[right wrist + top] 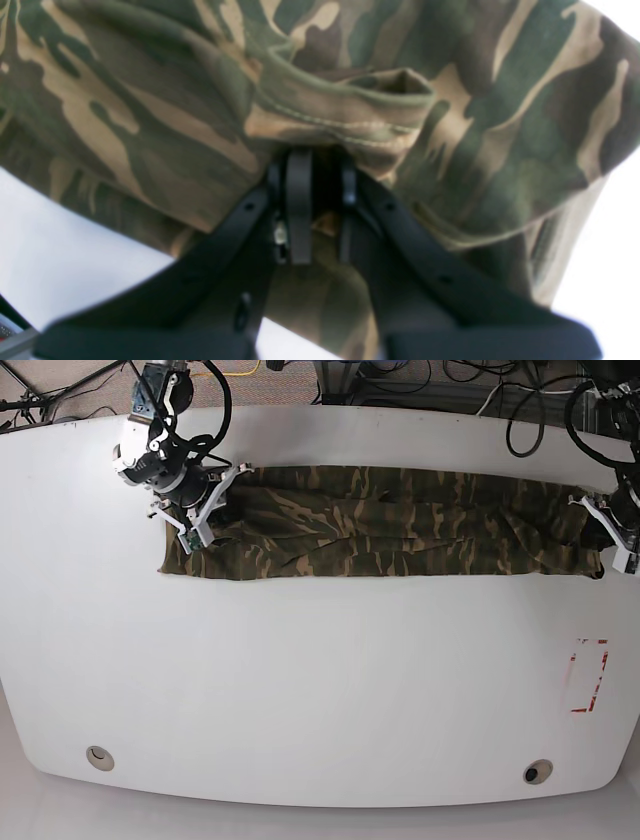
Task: Fold the T-shirt properly
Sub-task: 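Hold both strip ends with the grippers and stretch the strip flat, then carry the left gripper's strip end toward the right gripper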
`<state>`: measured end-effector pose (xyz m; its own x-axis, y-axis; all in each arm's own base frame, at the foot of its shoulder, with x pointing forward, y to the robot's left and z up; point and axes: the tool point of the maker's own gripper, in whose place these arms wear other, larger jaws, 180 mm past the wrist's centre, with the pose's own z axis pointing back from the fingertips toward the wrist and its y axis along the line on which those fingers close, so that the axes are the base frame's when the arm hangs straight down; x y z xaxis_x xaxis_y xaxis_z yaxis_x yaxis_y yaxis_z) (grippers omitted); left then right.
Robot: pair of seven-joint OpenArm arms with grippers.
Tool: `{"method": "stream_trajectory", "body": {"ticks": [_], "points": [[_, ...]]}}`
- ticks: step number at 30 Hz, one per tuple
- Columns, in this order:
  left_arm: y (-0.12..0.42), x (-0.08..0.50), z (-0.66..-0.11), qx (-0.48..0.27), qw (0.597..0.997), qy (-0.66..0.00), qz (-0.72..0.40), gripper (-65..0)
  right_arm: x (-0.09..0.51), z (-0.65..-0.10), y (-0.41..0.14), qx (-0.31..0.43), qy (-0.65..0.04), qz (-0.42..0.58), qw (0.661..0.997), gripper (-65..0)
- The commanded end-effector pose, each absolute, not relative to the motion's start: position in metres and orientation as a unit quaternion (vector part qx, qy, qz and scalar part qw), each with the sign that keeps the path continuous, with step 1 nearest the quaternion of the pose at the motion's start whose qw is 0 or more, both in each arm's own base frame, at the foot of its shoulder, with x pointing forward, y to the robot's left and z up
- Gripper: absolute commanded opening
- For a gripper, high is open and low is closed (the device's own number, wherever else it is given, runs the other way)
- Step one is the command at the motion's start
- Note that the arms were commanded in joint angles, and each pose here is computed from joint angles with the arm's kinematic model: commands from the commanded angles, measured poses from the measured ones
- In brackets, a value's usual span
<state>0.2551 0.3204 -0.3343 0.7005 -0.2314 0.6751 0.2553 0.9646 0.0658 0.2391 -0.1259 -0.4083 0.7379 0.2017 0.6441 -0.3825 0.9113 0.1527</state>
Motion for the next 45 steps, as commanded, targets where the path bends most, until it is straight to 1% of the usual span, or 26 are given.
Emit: {"method": "stream_trajectory", "body": {"ticks": [1, 4, 5, 9, 14, 19, 23, 27, 36, 45], "points": [[0.286, 0.265, -0.308, -0.029, 0.896, -0.403, -0.186, -61.8, 0.247, -0.399, -0.122, 0.144, -0.346, 0.158, 0.913, -58.8], [0.261, 0.256, -0.304, -0.034, 0.888, -0.4, -0.225, -61.8, 0.247, -0.399, -0.121, 0.145, -0.346, 0.156, 0.914, -58.8], [0.242, 0.255, -0.303, -0.048, 0.881, -0.405, -0.242, -61.8, 0.248, -0.399, -0.121, 0.145, -0.347, 0.157, 0.913, -58.8], [0.208, 0.26, -0.301, -0.072, 0.87, -0.412, -0.26, -61.8, 0.25, -0.397, -0.119, 0.146, -0.35, 0.159, 0.912, -58.7], [0.192, 0.257, -0.311, -0.085, 0.882, -0.39, -0.248, -61.8, 0.247, -0.399, -0.118, 0.148, -0.346, 0.159, 0.913, -58.8], [0.168, 0.276, -0.304, -0.106, 0.876, -0.405, -0.239, -61.7, 0.251, -0.403, -0.118, 0.151, -0.342, 0.157, 0.914, -58.8], [0.157, 0.268, -0.315, -0.116, 0.887, -0.376, -0.244, -61.7, 0.249, -0.404, -0.117, 0.152, -0.341, 0.157, 0.914, -58.8], [0.136, 0.28, -0.307, -0.135, 0.875, -0.392, -0.25, -61.5, 0.252, -0.404, -0.117, 0.153, -0.344, 0.156, 0.913, -58.8], [0.09, 0.276, -0.31, -0.172, 0.856, -0.38, -0.305, -61.5, 0.252, -0.404, -0.116, 0.158, -0.351, 0.152, 0.91, -58.8], [0.066, 0.277, -0.306, -0.189, 0.84, -0.379, -0.339, -61.5, 0.253, -0.403, -0.116, 0.158, -0.354, 0.152, 0.909, -58.8]]}}
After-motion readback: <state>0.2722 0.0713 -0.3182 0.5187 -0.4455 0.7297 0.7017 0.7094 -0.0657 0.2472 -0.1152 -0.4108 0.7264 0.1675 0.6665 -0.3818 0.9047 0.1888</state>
